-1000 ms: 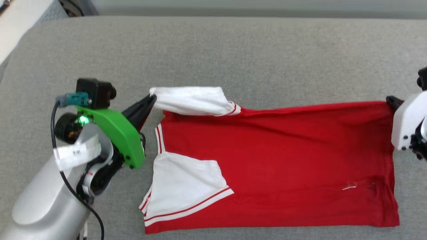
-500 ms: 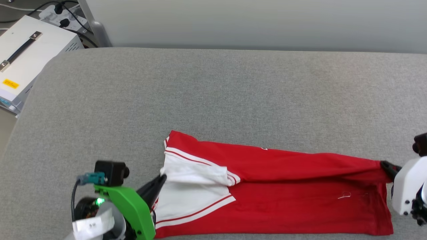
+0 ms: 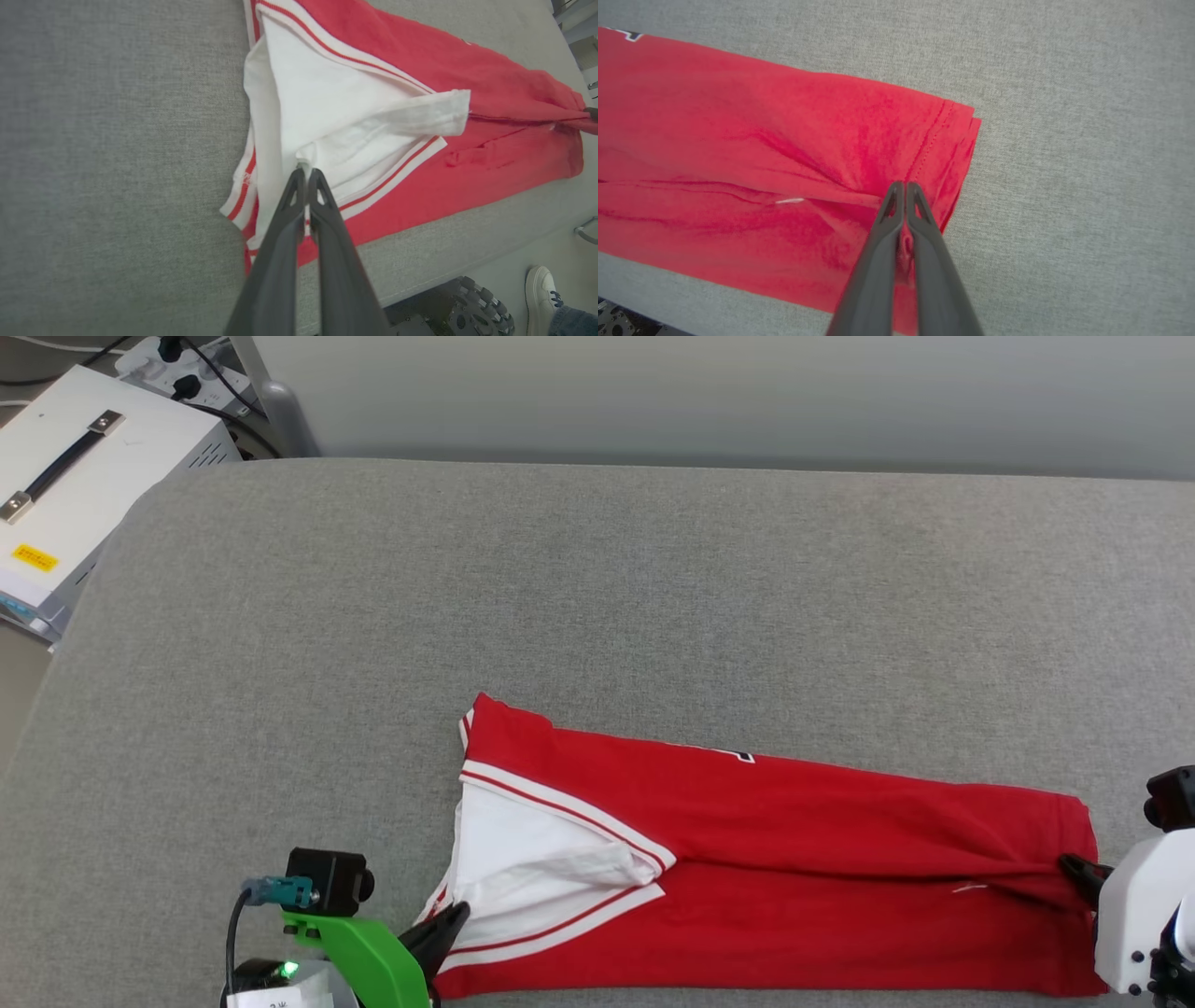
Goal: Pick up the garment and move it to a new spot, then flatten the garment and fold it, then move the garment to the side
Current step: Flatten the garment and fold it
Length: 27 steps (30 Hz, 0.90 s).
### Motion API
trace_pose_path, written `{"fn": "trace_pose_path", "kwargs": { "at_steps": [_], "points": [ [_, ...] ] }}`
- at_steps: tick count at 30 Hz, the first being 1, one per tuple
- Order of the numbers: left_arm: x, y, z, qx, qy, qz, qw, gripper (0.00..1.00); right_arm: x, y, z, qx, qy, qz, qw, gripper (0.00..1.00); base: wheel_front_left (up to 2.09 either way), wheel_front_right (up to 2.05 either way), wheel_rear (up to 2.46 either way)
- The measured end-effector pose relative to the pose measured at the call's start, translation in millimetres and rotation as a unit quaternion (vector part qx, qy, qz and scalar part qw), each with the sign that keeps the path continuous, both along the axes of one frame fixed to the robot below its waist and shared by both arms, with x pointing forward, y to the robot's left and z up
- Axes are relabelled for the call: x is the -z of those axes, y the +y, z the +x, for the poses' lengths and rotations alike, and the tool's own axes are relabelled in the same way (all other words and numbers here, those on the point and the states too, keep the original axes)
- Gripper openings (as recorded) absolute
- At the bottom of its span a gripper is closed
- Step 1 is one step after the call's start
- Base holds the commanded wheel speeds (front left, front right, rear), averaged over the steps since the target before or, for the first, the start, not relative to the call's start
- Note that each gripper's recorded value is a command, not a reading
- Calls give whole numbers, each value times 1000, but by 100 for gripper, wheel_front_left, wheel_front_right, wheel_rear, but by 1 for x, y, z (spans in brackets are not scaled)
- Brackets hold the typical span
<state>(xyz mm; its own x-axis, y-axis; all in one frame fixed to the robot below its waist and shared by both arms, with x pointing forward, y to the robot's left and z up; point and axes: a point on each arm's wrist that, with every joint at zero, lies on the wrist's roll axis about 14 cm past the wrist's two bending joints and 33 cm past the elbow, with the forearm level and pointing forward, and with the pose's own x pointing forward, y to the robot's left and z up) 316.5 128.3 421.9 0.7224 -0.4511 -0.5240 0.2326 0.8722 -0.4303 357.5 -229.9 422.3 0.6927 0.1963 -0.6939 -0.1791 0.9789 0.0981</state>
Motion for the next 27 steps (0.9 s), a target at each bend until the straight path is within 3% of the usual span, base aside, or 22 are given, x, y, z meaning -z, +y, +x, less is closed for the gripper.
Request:
{"fn": "trace_pose_path", "kwargs": {
  "at_steps": [4, 5, 6, 7, 8, 13, 18, 23, 27],
  "points": [
    [11, 2, -4, -4, 20, -6, 1000, 0, 4, 4, -2, -5, -3, 4, 1000, 0, 0, 0, 0],
    [12, 2, -5, -4, 22, -5, 1000, 0, 4, 5, -3, -6, -5, 5, 1000, 17, 0, 0, 0],
    [14, 1, -6, -2, 24, -7, 1000, 26, 5, 4, -3, -6, -6, 4, 1000, 100, 0, 0, 0],
    [15, 0, -8, 0, 26, -9, 1000, 47, 5, 4, -4, -5, -8, 4, 1000, 100, 0, 0, 0],
    [16, -1, -9, 2, 28, -10, 1000, 100, 6, 3, -5, -4, -9, 3, 1000, 100, 0, 0, 0],
    [9, 0, -6, -8, -3, -11, 1000, 100, -4, 3, -3, -2, -33, 10, 999, 100, 0, 0, 0],
    [-24, 3, 12, -35, -93, -29, 995, 100, -37, 5, 8, 4, -89, 27, 996, 100, 0, 0, 0],
    [-65, 15, 30, -77, -206, -38, 975, 100, -58, 14, 12, 10, -117, 42, 992, 100, 0, 0, 0],
    [-82, 26, 38, -94, -275, -4, 957, 100, -51, 16, 6, 21, -99, 42, 994, 100, 0, 0, 0]
  ]
}}
